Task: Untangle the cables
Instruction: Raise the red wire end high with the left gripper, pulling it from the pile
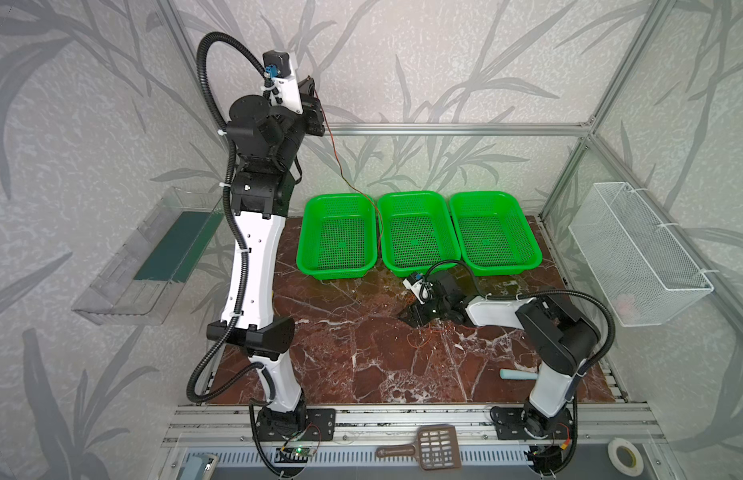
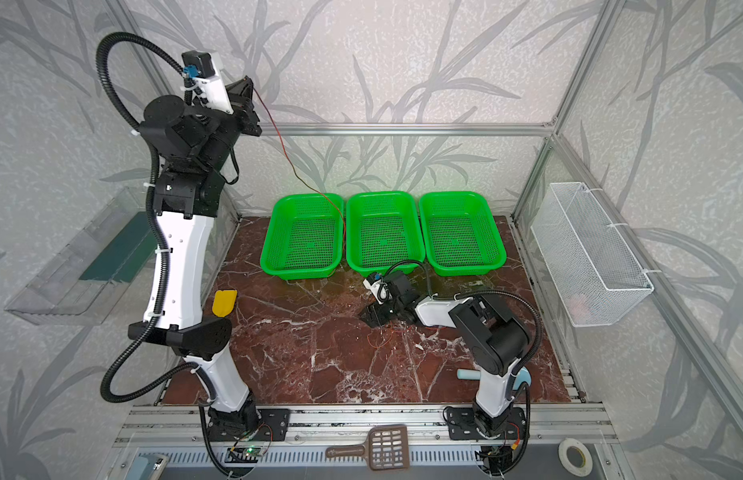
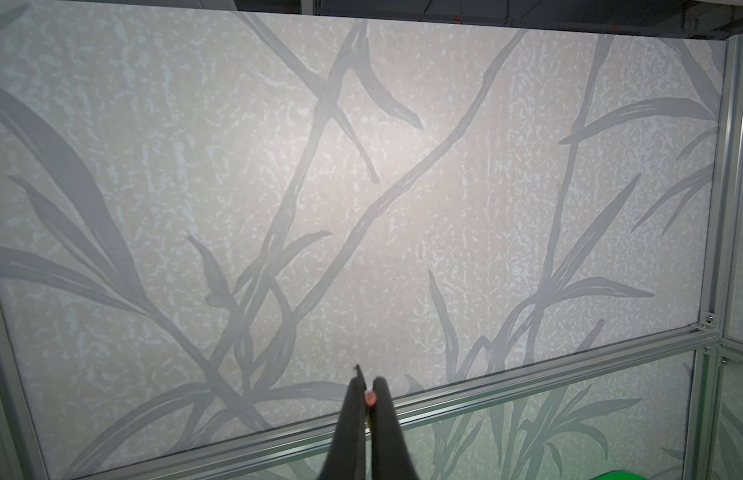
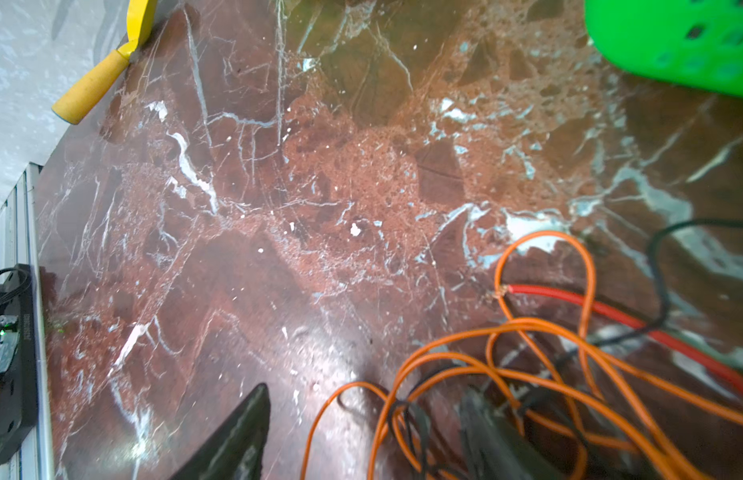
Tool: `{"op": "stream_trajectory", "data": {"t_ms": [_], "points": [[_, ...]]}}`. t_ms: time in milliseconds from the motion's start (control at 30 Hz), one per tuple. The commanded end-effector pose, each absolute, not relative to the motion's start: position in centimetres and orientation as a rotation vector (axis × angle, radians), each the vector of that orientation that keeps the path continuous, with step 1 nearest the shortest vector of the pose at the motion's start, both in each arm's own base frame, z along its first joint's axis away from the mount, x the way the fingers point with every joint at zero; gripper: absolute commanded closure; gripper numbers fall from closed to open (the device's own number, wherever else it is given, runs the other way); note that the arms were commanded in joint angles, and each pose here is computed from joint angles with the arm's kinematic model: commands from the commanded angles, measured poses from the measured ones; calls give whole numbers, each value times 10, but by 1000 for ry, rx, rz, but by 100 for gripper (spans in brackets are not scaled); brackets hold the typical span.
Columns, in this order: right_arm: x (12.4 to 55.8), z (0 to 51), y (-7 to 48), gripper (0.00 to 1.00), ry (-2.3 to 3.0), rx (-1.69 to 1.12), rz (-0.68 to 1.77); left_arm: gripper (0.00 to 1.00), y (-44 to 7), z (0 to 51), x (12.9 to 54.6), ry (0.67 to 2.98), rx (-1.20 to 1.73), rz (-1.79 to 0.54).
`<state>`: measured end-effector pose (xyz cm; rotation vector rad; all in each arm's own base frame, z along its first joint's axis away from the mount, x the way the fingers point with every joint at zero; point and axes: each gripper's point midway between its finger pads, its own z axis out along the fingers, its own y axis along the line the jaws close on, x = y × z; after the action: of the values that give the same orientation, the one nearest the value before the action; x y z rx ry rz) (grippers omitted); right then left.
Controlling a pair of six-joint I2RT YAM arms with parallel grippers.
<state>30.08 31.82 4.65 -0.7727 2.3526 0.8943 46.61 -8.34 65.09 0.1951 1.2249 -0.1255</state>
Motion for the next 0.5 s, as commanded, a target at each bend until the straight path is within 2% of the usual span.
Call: {"op": "stream_trajectory", "data": {"t_ms": [0, 200, 467], "points": [[300, 71, 316, 29, 2331, -815, 854, 100, -73, 647, 469, 1242, 192, -35], [302, 96, 314, 29, 2278, -811, 833, 100, -63, 647, 469, 1252, 166, 28], [300, 88, 319, 29, 2298, -822, 872, 100, -62, 699, 432, 1089, 128, -28]]}}
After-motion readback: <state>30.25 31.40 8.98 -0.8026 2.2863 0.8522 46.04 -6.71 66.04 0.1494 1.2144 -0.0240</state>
